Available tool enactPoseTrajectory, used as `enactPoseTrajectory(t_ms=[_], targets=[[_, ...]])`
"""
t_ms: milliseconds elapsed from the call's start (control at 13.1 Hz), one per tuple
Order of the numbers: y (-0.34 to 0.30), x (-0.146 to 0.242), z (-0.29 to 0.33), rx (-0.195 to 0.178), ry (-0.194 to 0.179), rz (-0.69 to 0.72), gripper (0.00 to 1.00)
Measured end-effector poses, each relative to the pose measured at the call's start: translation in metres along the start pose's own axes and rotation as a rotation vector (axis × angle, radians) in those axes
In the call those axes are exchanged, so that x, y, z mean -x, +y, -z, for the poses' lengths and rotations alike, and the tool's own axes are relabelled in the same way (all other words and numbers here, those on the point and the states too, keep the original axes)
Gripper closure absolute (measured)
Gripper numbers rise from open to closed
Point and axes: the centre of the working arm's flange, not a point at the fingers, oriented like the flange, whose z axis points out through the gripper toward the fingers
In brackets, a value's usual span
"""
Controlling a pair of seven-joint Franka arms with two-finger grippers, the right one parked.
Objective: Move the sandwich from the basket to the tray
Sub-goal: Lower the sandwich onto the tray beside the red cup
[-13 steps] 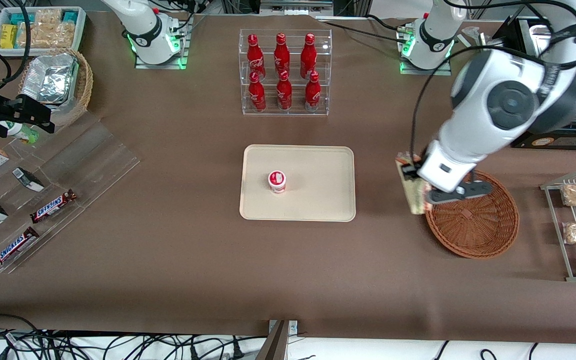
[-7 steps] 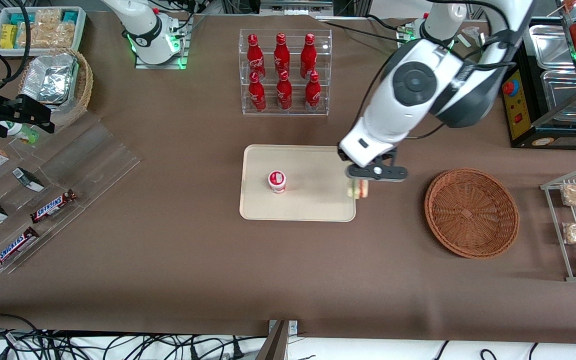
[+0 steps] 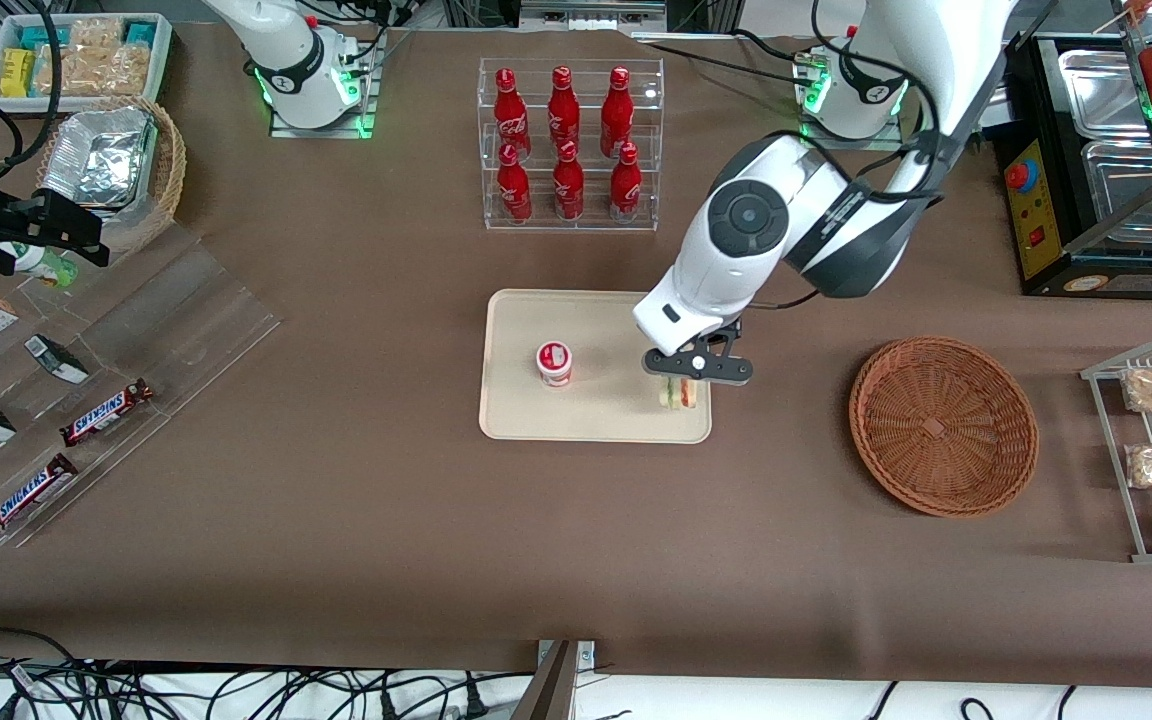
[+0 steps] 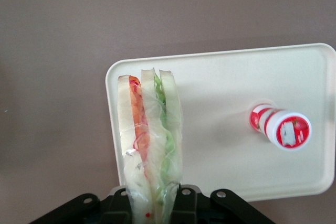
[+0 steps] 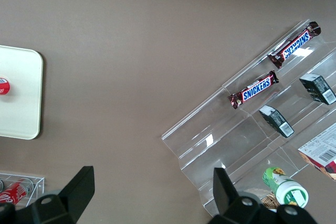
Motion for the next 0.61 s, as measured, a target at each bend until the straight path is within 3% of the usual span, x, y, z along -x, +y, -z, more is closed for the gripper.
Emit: enactPoseTrajectory(t_ms=[611], targets=[[0.023, 0.015, -0.098, -0.091, -0.038, -0.022, 0.81]])
